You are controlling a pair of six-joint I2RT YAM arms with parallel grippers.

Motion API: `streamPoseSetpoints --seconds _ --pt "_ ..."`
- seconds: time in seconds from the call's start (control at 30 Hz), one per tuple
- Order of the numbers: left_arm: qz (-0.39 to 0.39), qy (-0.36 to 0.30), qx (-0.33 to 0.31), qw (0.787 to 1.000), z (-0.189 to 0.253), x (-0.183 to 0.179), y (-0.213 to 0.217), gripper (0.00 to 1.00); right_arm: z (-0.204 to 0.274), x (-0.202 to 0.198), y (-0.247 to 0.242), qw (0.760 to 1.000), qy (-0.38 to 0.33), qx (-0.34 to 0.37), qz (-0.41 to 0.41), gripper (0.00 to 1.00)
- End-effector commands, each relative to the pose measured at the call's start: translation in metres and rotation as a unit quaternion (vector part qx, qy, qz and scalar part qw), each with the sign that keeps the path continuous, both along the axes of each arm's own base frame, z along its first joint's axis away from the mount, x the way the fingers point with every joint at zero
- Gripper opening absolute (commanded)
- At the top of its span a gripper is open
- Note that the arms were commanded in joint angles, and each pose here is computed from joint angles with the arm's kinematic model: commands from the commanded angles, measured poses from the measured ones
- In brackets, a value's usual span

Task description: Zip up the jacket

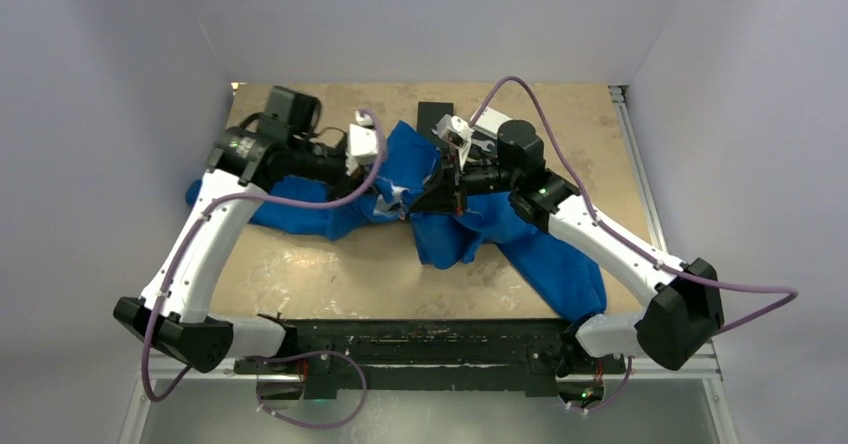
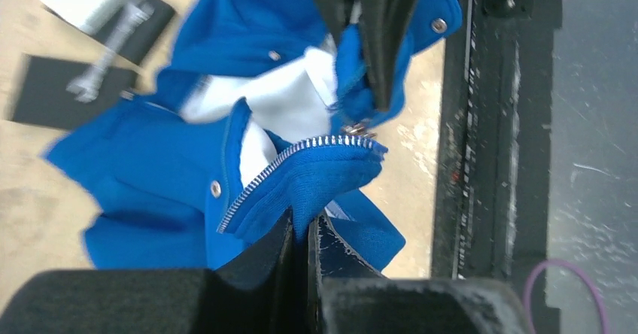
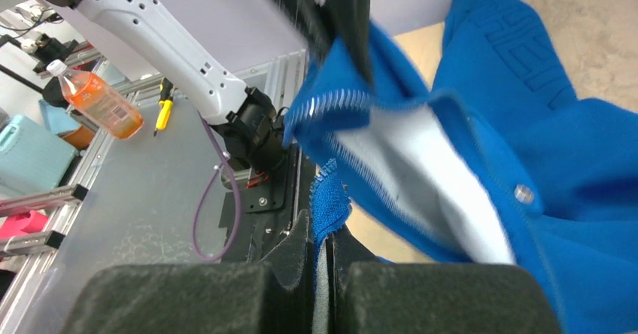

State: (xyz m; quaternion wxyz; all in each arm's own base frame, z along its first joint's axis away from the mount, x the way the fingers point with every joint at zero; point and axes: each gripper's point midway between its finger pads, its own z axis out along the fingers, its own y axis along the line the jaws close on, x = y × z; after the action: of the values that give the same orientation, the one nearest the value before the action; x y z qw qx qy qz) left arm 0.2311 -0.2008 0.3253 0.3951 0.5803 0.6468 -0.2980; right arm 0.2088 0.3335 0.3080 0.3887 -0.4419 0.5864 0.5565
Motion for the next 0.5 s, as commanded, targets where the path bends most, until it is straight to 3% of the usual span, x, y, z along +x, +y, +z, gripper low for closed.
streamPoseSetpoints --seconds 0.0,0.47 --pt "0.037 0.040 0.069 0.996 -0.052 0.004 -0.003 0.00 0.012 0.012 0.007 1.000 -0.013 0.005 -0.020 0.00" --pt "0.091 0.018 0.075 0.993 -0.027 0.036 -0.003 0.00 -0.009 0.008 0.007 0.999 0.029 -0.015 -0.012 0.00"
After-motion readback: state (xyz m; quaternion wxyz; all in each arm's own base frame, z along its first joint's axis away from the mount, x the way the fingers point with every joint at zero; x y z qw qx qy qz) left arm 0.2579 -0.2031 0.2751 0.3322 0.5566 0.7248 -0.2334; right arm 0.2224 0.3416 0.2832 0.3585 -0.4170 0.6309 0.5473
